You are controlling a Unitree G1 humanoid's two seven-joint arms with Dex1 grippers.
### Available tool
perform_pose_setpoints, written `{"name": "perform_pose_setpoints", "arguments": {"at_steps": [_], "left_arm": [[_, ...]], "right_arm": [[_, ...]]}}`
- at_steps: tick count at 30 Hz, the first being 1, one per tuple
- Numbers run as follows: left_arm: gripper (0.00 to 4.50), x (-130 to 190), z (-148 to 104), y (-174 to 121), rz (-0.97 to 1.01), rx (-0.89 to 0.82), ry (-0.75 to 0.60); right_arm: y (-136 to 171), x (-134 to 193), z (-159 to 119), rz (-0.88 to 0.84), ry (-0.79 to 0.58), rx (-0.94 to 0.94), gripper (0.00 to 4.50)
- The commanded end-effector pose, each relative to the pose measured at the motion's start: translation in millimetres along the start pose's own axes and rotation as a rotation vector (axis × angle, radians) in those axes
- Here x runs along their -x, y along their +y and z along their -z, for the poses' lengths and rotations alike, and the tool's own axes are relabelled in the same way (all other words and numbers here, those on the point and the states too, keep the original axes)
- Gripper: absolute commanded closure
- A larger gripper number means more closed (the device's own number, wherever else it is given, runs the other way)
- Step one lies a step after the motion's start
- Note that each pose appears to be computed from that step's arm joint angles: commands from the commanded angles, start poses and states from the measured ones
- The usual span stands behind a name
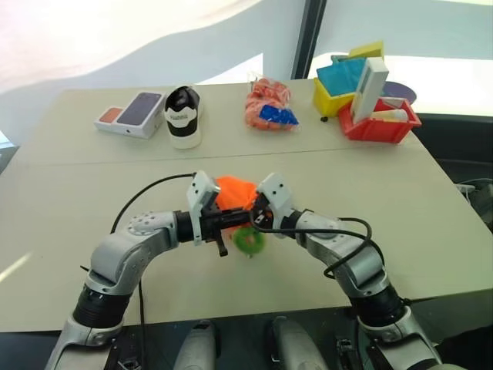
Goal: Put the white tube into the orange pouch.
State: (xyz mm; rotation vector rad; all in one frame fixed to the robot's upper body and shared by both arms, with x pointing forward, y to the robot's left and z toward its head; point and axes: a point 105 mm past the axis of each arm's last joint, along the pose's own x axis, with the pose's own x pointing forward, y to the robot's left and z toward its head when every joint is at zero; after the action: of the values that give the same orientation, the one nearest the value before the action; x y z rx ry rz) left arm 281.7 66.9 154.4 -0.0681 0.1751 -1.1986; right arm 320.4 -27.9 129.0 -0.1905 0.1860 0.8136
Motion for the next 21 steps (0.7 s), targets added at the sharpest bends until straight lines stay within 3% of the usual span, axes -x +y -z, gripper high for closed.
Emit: {"name": "perform_pose_setpoints", "arguments": {"at_steps": [1, 6, 9, 21], "left_arm": [[4.50, 2.9, 2.2, -1.9, 0.011, 0.021, -0.005], [4.50, 15.0, 2.0, 15.7, -0.071, 0.087, -0.052], [4.50, 20.3, 0.2, 22.3, -0.098, 0.134, -0.088], [4.50, 24.5, -0.4, 30.2, -0.124, 0.196, -0.121]], "right_arm": [[4.1, -3.1, -8.8, -0.017, -0.027, 0.007, 2.37], [10.7, 7.3, -10.1, -0.078, -0.038, -0.007, 0.05], [17.5, 25.6, -8.4, -0.188, -0.045, -0.042, 0.05], [16.2, 71.5, 11.3, -0.307, 0.019, 0.067, 0.05]]}}
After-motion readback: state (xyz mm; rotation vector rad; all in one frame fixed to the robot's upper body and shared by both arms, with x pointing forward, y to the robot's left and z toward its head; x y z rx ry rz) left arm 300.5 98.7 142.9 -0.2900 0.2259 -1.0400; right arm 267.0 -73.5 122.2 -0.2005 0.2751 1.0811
